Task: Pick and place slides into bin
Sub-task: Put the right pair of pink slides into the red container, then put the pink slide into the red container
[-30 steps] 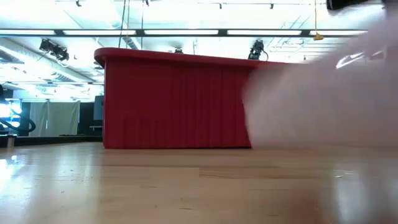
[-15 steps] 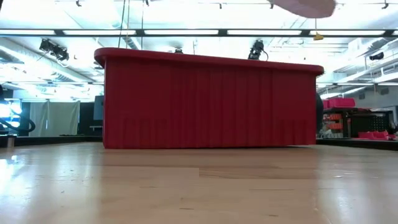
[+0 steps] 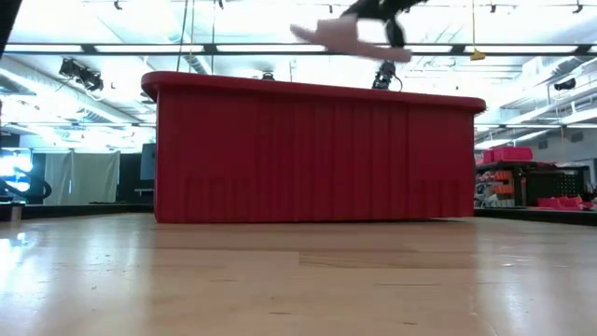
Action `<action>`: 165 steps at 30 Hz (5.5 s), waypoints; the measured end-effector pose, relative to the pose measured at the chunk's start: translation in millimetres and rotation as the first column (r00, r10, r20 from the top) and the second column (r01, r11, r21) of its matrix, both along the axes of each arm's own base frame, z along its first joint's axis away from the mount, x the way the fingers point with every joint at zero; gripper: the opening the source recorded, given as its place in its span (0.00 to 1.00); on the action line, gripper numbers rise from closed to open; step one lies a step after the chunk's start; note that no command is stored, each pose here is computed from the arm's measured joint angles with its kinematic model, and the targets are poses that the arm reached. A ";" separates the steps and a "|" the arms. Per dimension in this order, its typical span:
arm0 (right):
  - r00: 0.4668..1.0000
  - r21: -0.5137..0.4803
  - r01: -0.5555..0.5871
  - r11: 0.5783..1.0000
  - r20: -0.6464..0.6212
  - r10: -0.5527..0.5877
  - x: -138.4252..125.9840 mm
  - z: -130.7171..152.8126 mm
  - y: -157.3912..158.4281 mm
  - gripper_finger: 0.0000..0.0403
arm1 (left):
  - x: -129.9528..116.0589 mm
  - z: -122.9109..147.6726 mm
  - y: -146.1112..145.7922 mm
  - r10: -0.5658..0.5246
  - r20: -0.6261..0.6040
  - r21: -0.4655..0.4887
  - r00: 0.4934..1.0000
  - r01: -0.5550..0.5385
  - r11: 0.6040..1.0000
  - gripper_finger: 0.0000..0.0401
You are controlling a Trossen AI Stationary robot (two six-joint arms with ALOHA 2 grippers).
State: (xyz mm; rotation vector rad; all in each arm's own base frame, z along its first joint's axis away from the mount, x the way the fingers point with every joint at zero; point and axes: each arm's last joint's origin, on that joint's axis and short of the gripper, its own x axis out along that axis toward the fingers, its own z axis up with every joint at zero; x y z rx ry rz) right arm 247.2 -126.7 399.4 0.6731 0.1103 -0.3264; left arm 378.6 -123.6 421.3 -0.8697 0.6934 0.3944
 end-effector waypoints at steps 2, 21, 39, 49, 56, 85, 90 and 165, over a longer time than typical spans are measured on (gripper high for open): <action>0.998 0.006 0.018 1.000 -0.056 -0.018 12.4 -0.3 -33.1 0.02 | -4.9 10.0 12.1 -0.005 0.028 0.043 1.000 0.004 0.999 0.04; 0.945 0.206 0.162 0.965 -0.313 -0.092 60.1 -126.7 -222.0 0.02 | -41.4 59.2 101.8 0.018 0.102 0.341 0.995 -0.052 0.938 0.03; 0.914 0.197 0.205 0.959 -0.388 -0.116 58.0 -209.4 -265.7 0.12 | -38.4 58.2 104.4 0.066 0.124 0.292 0.990 -0.100 0.951 0.03; 0.924 0.190 0.144 0.971 -0.378 -0.063 60.5 -213.0 -264.6 0.37 | -38.3 58.2 104.1 0.095 0.135 0.257 0.986 -0.127 0.958 0.04; 0.930 0.161 0.172 0.972 -0.353 -0.106 58.5 -187.1 -259.6 0.45 | -38.3 58.2 104.1 0.097 0.136 0.258 0.986 -0.129 0.958 0.03; 0.863 -0.252 -0.457 0.853 -0.360 0.356 -4.9 50.9 -1.9 0.37 | -33.6 -17.7 11.0 0.216 -0.423 -0.213 0.880 -0.329 0.920 0.25; 0.819 -0.224 -0.533 0.816 -0.378 0.432 -10.1 54.6 25.9 0.37 | -37.5 -37.8 -24.6 0.159 -0.486 -0.242 0.859 -0.307 0.920 0.26; 0.641 -0.035 -0.707 0.707 -0.455 0.618 -6.9 48.3 211.5 0.37 | -152.2 -221.7 -102.2 0.072 -0.308 -0.406 0.949 -0.199 0.892 0.34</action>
